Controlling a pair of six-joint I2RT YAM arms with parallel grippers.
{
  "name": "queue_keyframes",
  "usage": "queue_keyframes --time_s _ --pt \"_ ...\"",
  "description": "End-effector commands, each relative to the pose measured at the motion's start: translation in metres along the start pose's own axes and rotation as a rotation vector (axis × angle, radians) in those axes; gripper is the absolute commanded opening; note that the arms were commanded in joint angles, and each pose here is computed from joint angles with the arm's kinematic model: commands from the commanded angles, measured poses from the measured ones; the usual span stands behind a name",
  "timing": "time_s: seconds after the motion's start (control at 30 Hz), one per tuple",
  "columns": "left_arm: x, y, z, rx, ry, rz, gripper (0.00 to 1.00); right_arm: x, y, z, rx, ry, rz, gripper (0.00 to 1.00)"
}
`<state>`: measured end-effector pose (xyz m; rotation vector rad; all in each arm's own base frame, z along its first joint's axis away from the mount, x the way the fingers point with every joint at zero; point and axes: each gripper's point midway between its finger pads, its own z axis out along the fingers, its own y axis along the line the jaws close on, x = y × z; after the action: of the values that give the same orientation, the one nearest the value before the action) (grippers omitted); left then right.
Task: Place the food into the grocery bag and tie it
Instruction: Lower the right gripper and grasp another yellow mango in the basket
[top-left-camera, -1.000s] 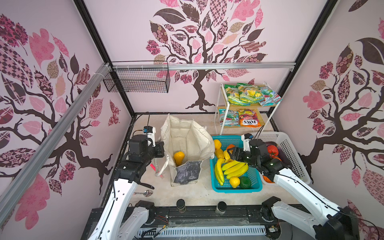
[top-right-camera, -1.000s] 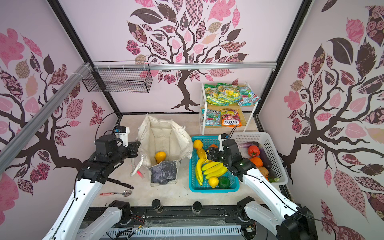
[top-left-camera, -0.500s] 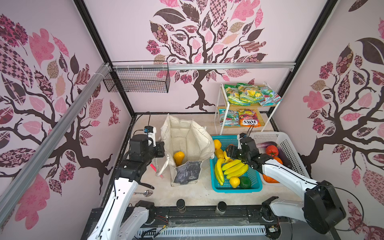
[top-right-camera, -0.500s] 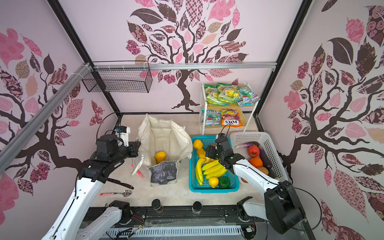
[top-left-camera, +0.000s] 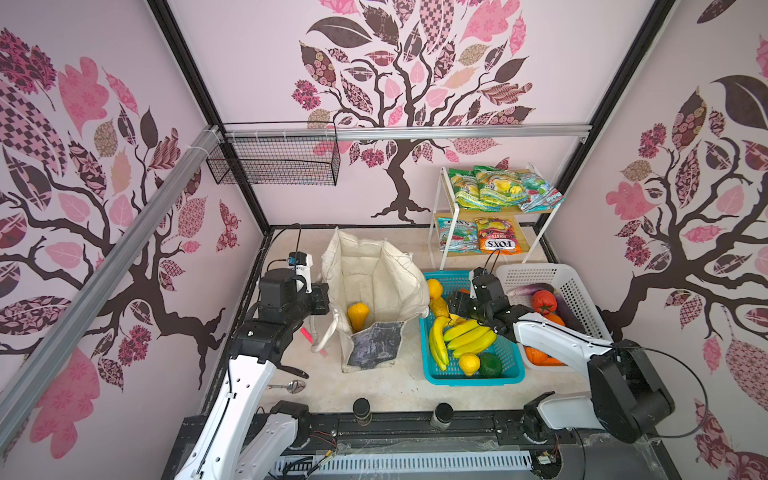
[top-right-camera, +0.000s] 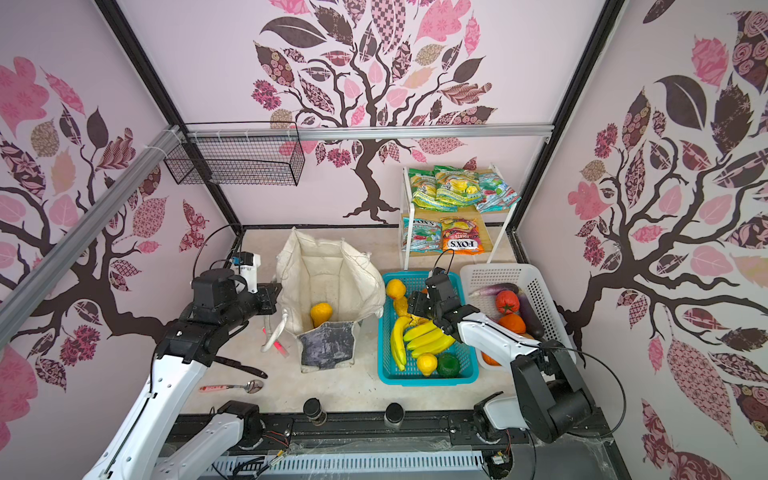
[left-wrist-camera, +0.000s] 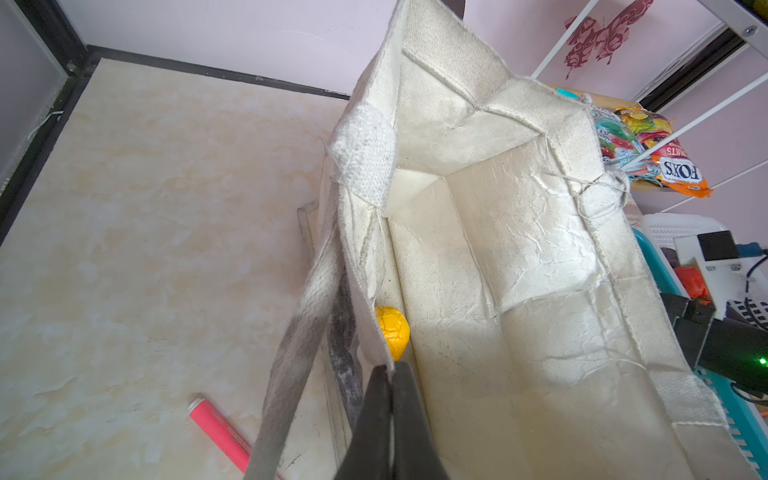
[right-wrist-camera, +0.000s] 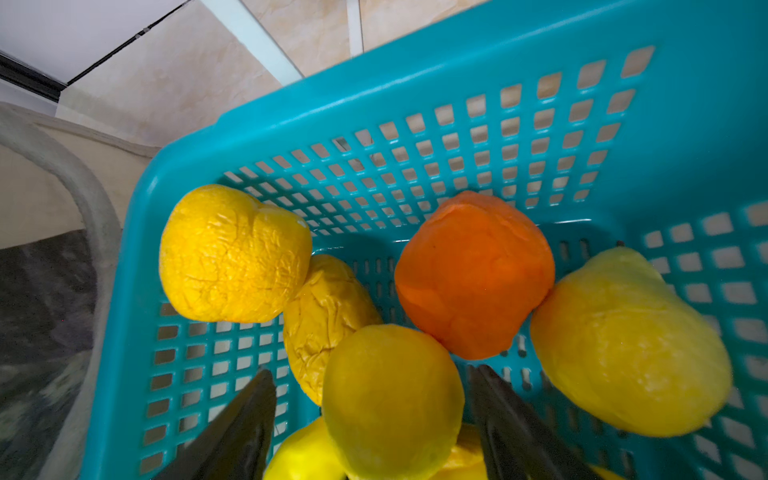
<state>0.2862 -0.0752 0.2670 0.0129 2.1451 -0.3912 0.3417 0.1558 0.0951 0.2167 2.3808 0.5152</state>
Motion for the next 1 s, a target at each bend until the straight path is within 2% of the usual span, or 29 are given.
queue_keyframes --time_s 0.0,0.33,0.47,0.6,0.73,0.97 --pt "0.007 0.000 0.003 0.004 0.018 0.006 0.00 0.001 -0.001 0.008 0.014 0.010 0.012 0.78" --pt "0.007 -0.001 0.004 0.008 0.021 0.005 0.00 0.012 -0.002 0.030 0.020 0.073 0.017 0.80" --pt "0.007 0.000 0.003 0.005 0.018 0.007 0.00 0.013 -0.003 0.031 0.023 0.078 0.015 0.74" --pt "0.007 0.000 0.003 0.005 0.018 0.007 0.00 0.009 -0.002 0.026 0.019 0.062 0.011 0.66" --pt "0.006 -0.001 0.003 0.005 0.015 0.008 0.00 0.005 0.002 0.018 0.004 0.042 0.003 0.63" --pt "0.006 -0.001 0.002 0.006 0.014 0.007 0.00 -0.009 0.013 -0.008 -0.035 -0.008 0.003 0.62"
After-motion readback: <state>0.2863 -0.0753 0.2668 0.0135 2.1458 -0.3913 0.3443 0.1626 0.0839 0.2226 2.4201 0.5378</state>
